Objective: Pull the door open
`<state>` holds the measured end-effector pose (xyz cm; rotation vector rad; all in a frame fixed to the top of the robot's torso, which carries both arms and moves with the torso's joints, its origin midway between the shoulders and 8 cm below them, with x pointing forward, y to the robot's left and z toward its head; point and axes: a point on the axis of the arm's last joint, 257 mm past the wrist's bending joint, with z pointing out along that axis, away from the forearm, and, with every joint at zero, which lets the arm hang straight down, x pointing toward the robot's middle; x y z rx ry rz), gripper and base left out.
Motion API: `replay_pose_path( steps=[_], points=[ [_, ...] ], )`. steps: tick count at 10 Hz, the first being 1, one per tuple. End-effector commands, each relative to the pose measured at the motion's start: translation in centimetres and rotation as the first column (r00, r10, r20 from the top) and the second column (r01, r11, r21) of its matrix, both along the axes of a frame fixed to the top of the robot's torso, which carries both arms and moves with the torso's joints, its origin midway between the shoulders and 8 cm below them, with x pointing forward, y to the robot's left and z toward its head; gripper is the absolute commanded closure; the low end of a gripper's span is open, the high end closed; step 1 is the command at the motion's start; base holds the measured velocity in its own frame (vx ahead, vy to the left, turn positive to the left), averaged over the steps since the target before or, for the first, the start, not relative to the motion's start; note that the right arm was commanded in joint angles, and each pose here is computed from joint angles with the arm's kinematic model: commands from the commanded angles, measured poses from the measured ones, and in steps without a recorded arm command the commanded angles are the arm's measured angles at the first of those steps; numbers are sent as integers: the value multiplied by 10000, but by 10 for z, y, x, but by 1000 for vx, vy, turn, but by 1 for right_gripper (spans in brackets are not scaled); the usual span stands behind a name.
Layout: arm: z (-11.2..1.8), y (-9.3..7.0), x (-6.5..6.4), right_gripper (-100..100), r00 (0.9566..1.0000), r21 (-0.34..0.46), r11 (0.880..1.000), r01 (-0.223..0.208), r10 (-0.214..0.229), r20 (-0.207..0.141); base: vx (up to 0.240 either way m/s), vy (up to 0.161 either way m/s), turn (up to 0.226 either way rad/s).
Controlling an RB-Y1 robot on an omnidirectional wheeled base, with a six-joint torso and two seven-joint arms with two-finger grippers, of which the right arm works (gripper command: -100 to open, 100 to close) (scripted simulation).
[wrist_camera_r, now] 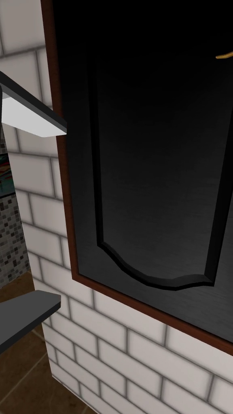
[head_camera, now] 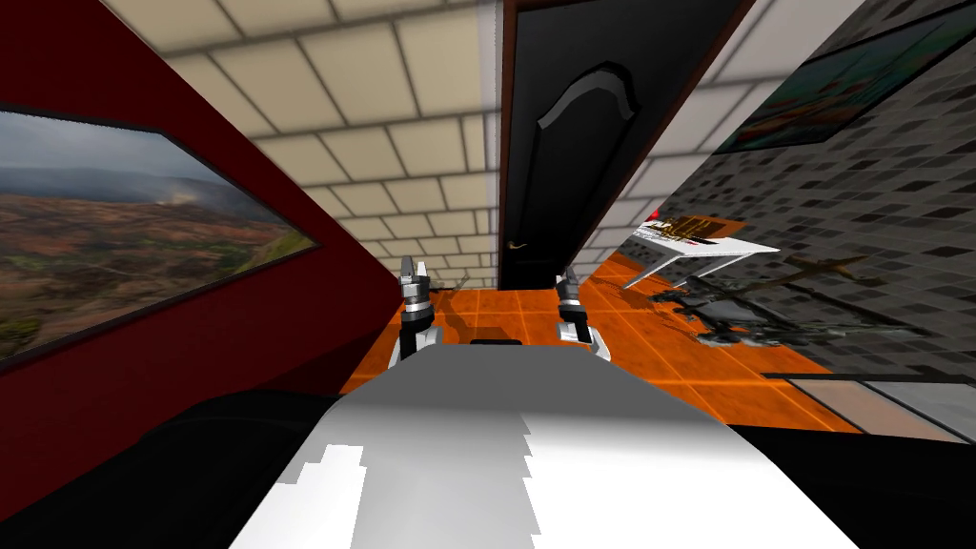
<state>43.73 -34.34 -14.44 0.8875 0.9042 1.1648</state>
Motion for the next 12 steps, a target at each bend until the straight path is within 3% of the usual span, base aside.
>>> replay_pose_path(
  steps=[1,7,12],
  points=[
    [-10,-3,3,-100,9999,-3,10000,-11,11,-170,113,17,32],
    [-48,-16,16,-100,9968,-22,10000,-23,21,-801,100,29,37],
    [-81,-28,24,-100,9906,11,10000,-10,11,-1367,105,28,39]
  ],
)
